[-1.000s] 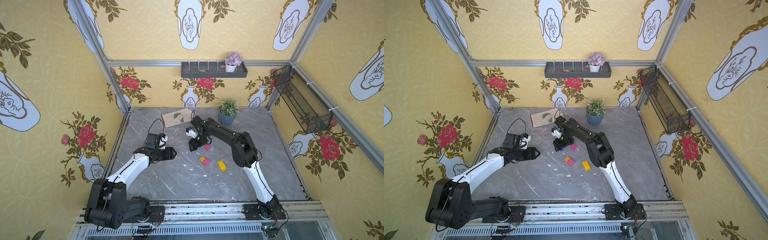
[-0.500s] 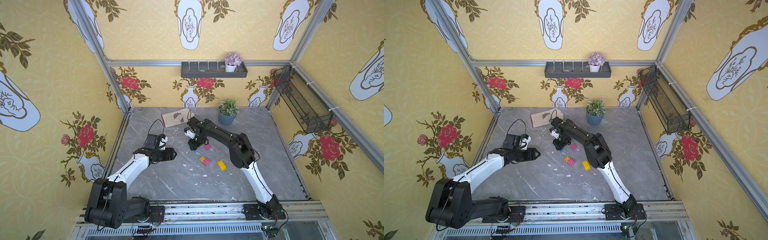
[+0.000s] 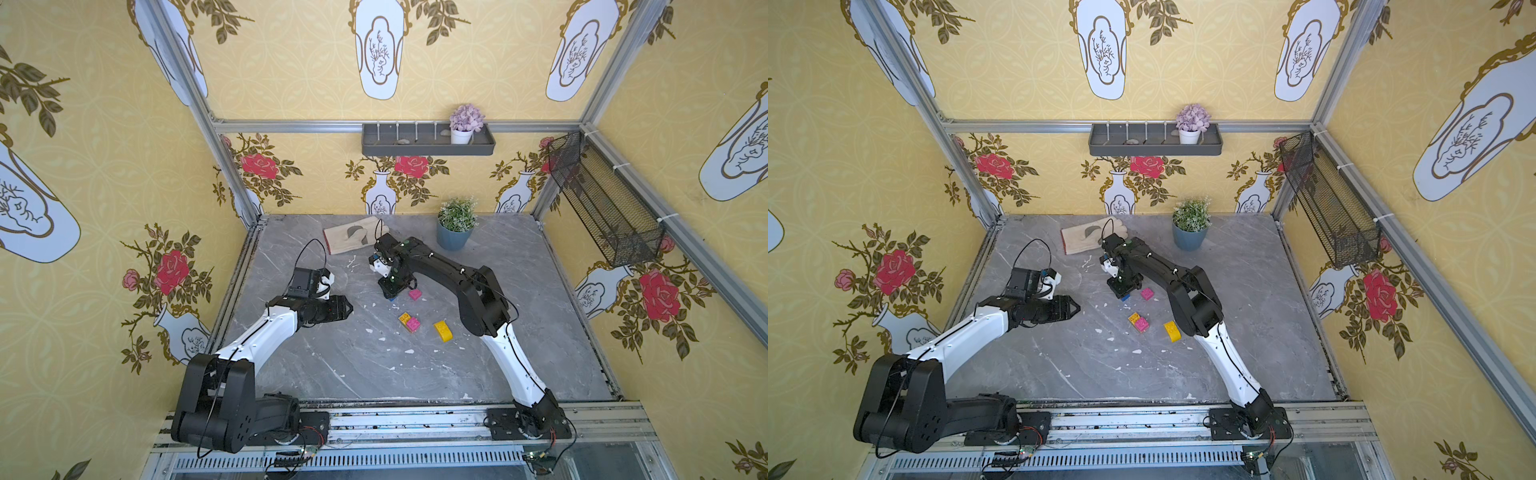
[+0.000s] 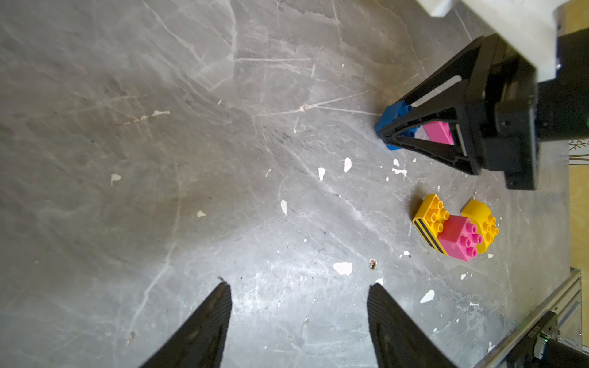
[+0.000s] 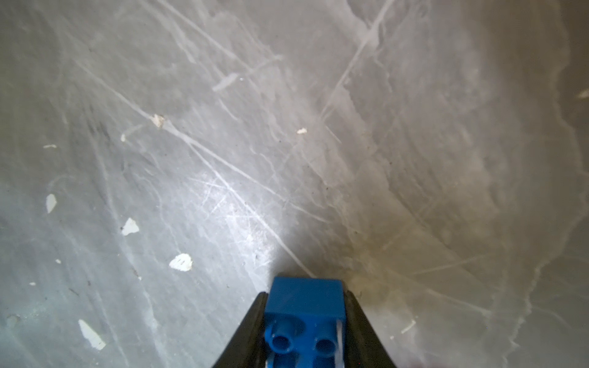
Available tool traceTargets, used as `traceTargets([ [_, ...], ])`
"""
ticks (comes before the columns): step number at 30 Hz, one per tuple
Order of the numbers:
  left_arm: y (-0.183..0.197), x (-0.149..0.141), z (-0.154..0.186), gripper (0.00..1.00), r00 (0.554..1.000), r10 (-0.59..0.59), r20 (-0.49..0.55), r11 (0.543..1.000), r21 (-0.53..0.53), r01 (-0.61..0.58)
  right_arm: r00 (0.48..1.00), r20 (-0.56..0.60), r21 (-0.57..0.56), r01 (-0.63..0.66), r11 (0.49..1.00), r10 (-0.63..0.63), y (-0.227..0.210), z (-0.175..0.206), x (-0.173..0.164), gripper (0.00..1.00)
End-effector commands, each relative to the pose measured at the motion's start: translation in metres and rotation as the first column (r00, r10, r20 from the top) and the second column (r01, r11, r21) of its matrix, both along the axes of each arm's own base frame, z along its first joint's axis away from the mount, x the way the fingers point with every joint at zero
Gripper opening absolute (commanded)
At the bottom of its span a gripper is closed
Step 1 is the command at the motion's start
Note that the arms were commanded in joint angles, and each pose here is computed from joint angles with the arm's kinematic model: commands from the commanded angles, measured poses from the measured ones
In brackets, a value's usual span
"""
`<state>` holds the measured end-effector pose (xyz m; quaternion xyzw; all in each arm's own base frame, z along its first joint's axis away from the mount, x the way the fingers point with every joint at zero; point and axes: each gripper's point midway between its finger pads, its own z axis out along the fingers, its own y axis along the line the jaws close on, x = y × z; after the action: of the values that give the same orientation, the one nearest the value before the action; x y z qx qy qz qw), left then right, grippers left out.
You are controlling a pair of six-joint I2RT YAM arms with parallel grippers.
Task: Assemble the letter s with lego
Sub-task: Pick up the lego brick from the center of the board, then assemble the lego brick with the lego brick.
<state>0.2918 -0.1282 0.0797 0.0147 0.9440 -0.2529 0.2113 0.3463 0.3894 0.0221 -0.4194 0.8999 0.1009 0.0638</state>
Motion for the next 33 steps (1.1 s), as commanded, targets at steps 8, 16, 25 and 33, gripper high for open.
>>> traceTargets([
  [8,-0.008,0.01,0.005,0.7,0.999,-0.021,0.043,0.999,-0.046,0.023,0.989,0.051,-0.024,0.137,0.99,-0.136,-0.036,0.049,0.015,0.34],
  [16,-0.034,0.021,0.017,0.7,0.986,-0.1,0.134,0.984,-0.132,0.118,0.98,0.018,-0.077,0.198,0.977,-0.198,-0.087,0.051,0.01,0.33],
  [25,-0.044,0.014,0.018,0.7,0.962,-0.203,0.18,0.964,-0.135,0.229,0.983,0.001,-0.08,0.184,0.98,-0.185,-0.078,0.036,0.018,0.32],
  [33,-0.042,0.008,0.013,0.71,0.957,-0.228,0.181,0.962,-0.11,0.25,0.984,-0.011,-0.073,0.177,0.982,-0.178,-0.072,0.028,0.022,0.32],
])
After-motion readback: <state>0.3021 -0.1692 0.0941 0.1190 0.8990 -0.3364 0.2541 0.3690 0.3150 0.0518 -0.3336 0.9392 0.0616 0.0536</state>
